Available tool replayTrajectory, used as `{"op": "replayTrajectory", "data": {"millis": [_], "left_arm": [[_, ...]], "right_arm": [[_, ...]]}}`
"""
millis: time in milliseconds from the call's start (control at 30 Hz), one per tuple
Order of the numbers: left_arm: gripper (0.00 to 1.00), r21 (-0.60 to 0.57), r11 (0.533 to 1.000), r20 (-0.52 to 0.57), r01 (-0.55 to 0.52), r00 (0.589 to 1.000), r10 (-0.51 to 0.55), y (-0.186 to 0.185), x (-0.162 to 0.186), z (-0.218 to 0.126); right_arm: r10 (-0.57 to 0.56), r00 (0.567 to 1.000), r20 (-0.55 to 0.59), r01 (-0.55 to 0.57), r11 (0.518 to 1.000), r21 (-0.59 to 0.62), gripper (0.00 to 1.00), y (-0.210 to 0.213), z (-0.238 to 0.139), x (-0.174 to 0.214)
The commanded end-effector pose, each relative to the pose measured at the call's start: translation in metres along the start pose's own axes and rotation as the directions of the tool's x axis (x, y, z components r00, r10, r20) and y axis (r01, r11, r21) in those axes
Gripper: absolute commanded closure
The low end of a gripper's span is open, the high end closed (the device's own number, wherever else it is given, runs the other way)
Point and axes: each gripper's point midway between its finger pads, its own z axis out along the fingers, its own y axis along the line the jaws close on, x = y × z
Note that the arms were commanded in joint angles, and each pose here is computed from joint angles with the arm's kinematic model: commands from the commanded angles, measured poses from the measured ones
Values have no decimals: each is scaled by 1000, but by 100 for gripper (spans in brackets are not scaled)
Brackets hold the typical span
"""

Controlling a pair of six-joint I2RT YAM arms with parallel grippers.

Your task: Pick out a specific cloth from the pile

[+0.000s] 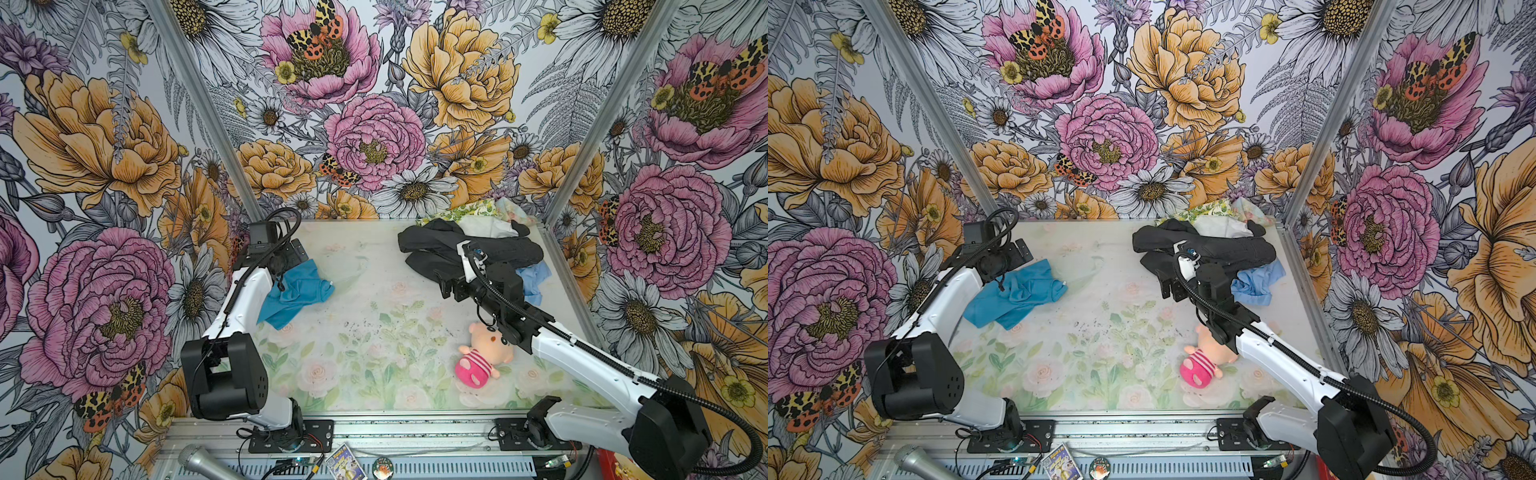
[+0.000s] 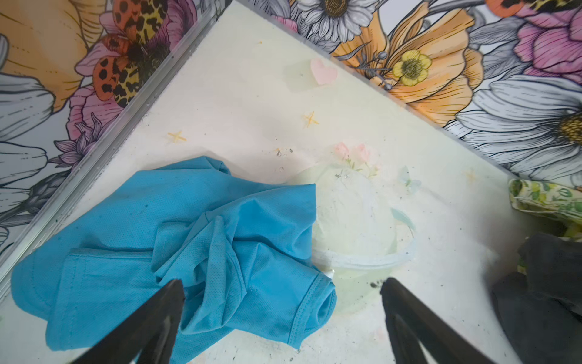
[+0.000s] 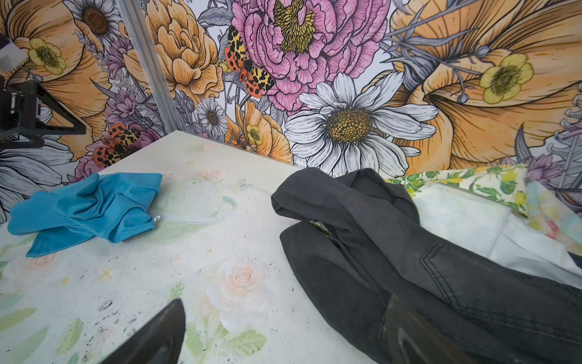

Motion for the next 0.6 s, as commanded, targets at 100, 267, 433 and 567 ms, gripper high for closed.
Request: {"op": "replayTrajectory", "data": {"millis": [100, 267, 433, 567], "left_arm": [[1, 134, 986, 161, -100, 984, 78, -31, -29, -60], [1, 194, 969, 293, -155, 952, 94, -40, -38, -99], [1, 210, 954, 412, -214, 904, 112, -39, -34, -119], [1, 191, 950, 495, -245, 860, 122, -31, -22, -114]], "right_arm": [[-29, 999, 31, 26, 994, 110, 1, -28, -17, -22], [-37, 999, 38, 30, 983, 181, 0, -50, -25, -30], [-25, 998, 50, 12, 967, 253, 0, -78, -31, -29], [-15, 997, 77, -10, 949, 315, 1, -100, -38, -21]]}}
